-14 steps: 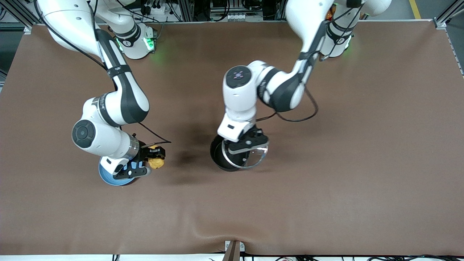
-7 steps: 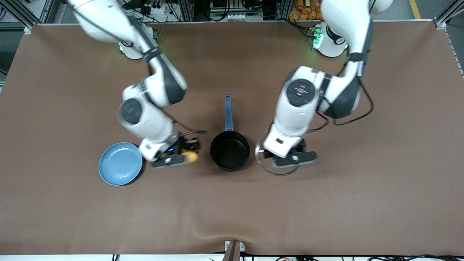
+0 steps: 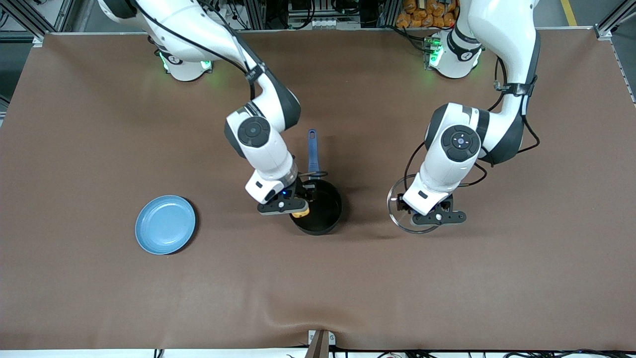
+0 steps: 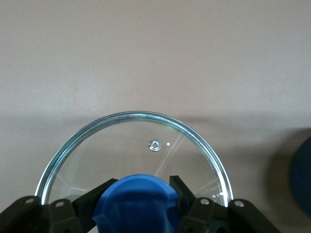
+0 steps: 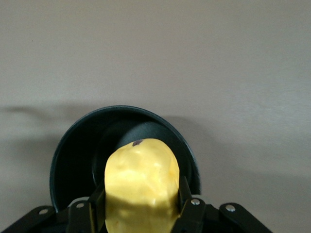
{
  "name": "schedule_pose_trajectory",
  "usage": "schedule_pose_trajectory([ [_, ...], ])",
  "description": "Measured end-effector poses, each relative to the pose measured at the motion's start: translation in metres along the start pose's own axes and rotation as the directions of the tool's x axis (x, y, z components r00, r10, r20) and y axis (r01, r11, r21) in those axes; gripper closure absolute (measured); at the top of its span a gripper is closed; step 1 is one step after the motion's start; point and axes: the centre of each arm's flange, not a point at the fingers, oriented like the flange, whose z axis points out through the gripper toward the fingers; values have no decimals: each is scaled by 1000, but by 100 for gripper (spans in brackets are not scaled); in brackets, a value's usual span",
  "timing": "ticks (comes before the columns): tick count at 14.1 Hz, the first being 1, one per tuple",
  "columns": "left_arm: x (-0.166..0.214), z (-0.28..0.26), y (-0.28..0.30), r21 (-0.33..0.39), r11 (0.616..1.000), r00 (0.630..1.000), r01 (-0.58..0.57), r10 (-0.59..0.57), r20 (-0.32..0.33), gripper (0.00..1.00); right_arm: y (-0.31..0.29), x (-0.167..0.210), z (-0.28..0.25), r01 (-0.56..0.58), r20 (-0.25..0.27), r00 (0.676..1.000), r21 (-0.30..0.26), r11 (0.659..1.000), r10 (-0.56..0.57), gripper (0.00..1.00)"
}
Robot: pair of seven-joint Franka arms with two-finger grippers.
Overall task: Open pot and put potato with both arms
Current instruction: 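Lower the potato into the pot while the left gripper sets lid down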
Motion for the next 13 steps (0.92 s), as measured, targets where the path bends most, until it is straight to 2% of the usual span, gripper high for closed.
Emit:
schedule_pose_trajectory([
  [7, -22, 59, -79, 26, 996, 995, -81, 80, 54, 49, -21, -7, 51, -34, -2, 999, 9, 999, 34, 42],
  [11, -31, 72, -87, 32, 995, 992, -94, 91, 86, 48, -25, -15, 80, -43, 2, 999, 9, 999, 43, 42],
  [13, -32, 76, -89, 34, 994, 990, -107, 104, 93, 44, -24, -16, 87, -45, 7, 999, 4, 999, 45, 42],
])
